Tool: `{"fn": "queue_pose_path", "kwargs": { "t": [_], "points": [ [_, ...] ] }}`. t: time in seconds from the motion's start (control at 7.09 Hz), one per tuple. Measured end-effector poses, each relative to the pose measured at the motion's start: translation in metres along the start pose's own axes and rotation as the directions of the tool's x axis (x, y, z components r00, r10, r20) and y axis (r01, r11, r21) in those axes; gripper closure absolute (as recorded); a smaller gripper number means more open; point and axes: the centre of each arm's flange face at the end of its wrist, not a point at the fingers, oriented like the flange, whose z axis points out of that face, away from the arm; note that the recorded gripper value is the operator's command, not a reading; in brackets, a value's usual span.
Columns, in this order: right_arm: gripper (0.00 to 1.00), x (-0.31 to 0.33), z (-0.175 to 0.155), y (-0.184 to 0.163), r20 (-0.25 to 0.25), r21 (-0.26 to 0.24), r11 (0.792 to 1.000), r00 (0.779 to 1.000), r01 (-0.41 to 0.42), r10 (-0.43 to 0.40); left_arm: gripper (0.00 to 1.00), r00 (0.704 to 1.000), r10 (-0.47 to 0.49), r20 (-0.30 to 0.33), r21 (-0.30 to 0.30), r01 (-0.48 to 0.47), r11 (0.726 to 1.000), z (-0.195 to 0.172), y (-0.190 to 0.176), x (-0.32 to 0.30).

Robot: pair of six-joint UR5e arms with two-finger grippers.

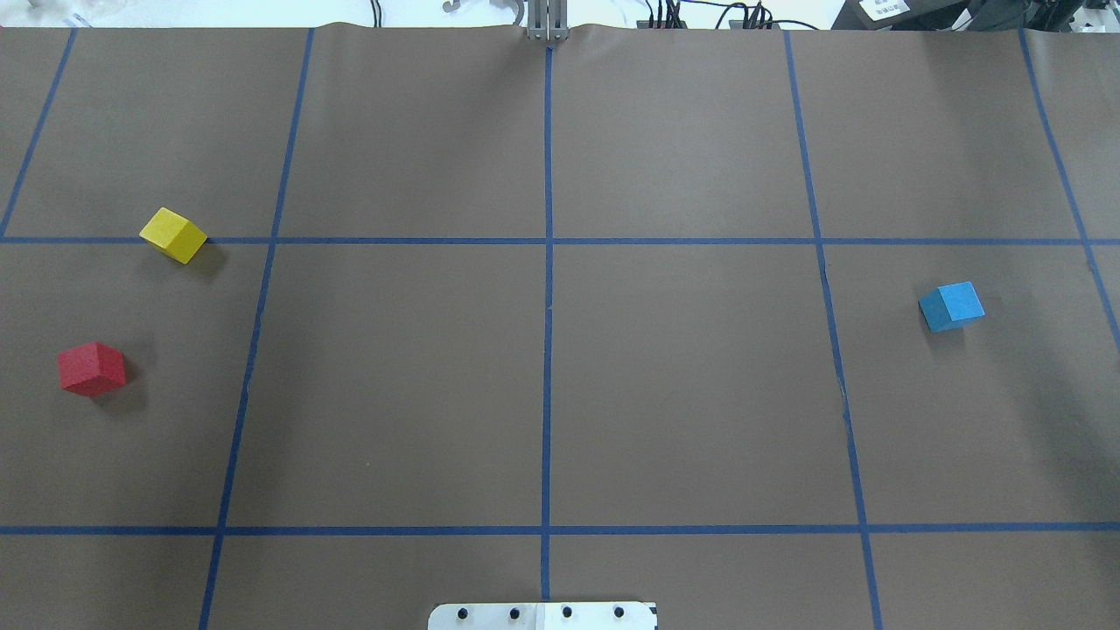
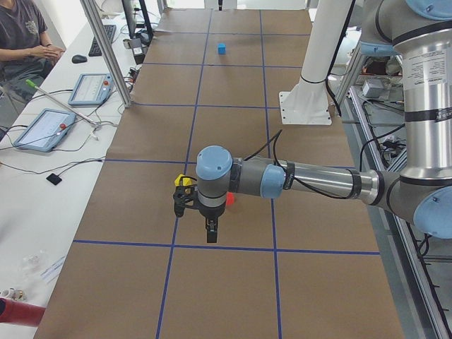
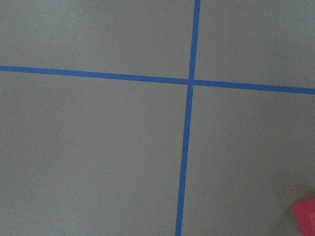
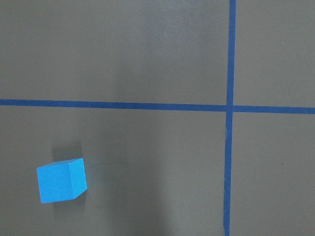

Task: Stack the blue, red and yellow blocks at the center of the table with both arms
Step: 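Reach the right gripper toward the blue cube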

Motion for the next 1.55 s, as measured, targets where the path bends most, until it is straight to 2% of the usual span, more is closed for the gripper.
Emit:
{"fn": "queue_pose_path", "kwargs": {
  "t": [0.42, 0.71, 0.99, 1.27, 1.55],
  "points": [
    [0.00, 0.003, 0.003, 0.001, -0.043, -0.003, 1.000, 0.999, 0.030, -0.030, 0.00, 0.999, 0.036, -0.003, -0.004, -0.036, 0.999, 0.007, 0.000, 0.008],
    [0.00, 0.008, 0.009, 0.004, -0.044, -0.014, 1.000, 0.999, 0.015, -0.016, 0.00, 0.998, 0.062, -0.006, -0.007, -0.062, 0.998, 0.013, 0.002, 0.014],
    [0.00, 0.007, 0.020, 0.008, -0.011, -0.026, 0.999, 1.000, 0.026, -0.027, 0.00, 0.998, 0.066, -0.007, -0.009, -0.066, 0.998, 0.014, 0.003, 0.015],
    [0.00, -0.029, 0.041, 0.007, 0.035, -0.026, 0.998, 0.997, 0.063, -0.063, 0.00, 0.997, 0.067, -0.031, -0.014, -0.068, 0.998, 0.014, 0.003, 0.018],
    [0.00, -0.079, 0.065, 0.005, 0.054, -0.004, 0.999, 0.998, 0.037, -0.037, 0.00, 0.996, 0.068, -0.054, -0.017, -0.069, 0.997, 0.014, 0.004, 0.021]
  ]
}}
